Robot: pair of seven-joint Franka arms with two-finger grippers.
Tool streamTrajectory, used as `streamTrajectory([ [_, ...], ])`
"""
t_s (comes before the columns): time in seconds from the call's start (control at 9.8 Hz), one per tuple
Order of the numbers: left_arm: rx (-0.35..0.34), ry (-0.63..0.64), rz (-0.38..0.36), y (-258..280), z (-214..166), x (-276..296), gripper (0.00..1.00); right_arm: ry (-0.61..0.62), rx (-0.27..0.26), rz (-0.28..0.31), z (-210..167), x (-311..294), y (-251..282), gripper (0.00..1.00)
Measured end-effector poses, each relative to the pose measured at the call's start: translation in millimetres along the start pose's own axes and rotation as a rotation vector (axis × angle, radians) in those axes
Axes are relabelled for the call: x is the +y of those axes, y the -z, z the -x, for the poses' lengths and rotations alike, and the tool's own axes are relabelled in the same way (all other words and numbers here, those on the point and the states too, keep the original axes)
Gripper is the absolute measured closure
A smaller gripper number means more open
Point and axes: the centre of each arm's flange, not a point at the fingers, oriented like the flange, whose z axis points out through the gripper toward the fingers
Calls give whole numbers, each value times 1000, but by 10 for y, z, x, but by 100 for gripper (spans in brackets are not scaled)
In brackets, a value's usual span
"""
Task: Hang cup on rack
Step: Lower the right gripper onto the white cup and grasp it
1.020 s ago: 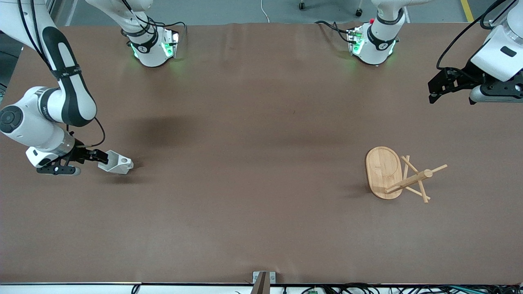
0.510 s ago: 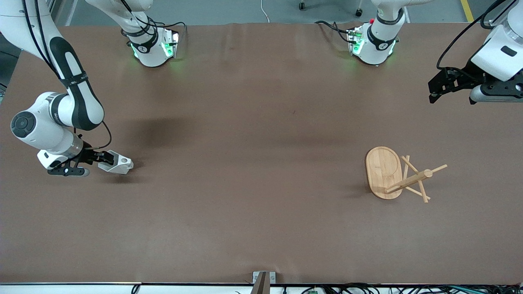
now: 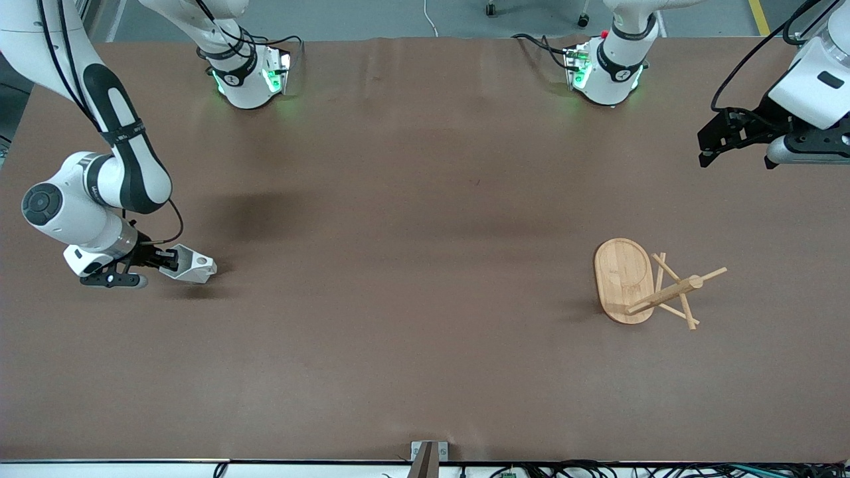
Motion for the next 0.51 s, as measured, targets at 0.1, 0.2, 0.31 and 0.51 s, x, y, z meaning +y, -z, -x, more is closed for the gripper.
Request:
streamTrajectory([
  [0.1,4,0,0,18,0,0,0,-1,2,-1,-5,-1,4,92],
  [0.2,8,0,0,39,2,0,0,-1,8,-2,-29,-10,40,96],
  [0.31,13,0,0,66,8,5,0,0,0,-4,-32,-21,42,96],
  [0.51,24,-12,0,118,28,71,0,9,-19,-10,-107,-58,173,96],
])
